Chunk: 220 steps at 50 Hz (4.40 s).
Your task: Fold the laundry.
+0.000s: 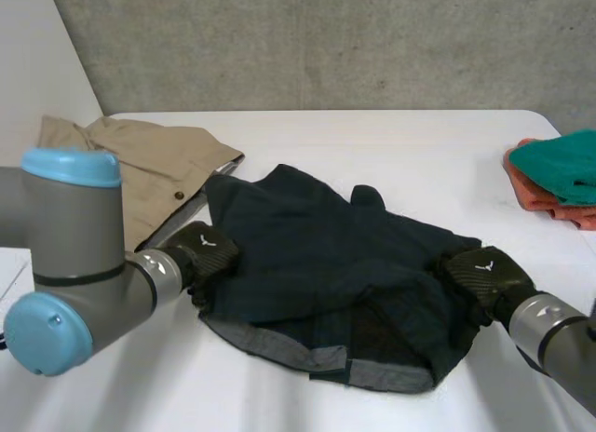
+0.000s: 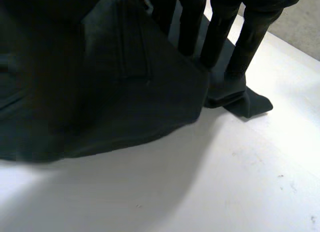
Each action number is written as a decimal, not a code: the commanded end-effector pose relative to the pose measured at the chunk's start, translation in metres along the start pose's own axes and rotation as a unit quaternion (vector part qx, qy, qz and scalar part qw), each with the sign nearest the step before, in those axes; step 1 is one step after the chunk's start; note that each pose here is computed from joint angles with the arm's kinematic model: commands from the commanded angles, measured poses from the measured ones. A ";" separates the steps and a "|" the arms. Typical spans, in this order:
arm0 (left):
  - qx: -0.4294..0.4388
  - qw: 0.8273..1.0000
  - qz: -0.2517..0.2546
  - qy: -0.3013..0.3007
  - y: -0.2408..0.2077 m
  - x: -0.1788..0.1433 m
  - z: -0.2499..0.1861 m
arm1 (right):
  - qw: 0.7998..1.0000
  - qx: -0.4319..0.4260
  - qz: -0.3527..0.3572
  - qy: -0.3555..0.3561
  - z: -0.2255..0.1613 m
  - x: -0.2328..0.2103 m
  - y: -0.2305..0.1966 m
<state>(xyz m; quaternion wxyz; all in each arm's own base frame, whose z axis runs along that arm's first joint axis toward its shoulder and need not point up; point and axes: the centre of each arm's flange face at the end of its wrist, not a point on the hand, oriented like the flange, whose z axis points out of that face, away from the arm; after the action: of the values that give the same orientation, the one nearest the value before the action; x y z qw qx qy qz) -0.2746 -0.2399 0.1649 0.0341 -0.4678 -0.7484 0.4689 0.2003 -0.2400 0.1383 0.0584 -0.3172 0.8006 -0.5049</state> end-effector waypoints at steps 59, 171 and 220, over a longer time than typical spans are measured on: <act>0.170 0.979 -0.046 -0.103 -0.070 0.013 -0.032 | 0.991 0.047 -0.076 0.094 -0.036 0.053 -0.135; 0.128 0.985 -0.115 0.005 -0.027 0.124 -0.052 | 0.985 0.031 -0.167 0.038 0.048 0.070 -0.057; 0.227 0.960 -0.009 -0.163 -0.073 0.045 -0.127 | 0.970 -0.037 -0.225 0.077 -0.074 0.070 -0.091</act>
<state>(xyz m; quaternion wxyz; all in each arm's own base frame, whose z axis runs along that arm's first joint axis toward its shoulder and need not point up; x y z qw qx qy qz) -0.3154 -0.1594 0.2614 0.0340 -0.3136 -0.5981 0.7367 0.1739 -0.2917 0.2387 -0.0928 -0.4205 0.7185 -0.5462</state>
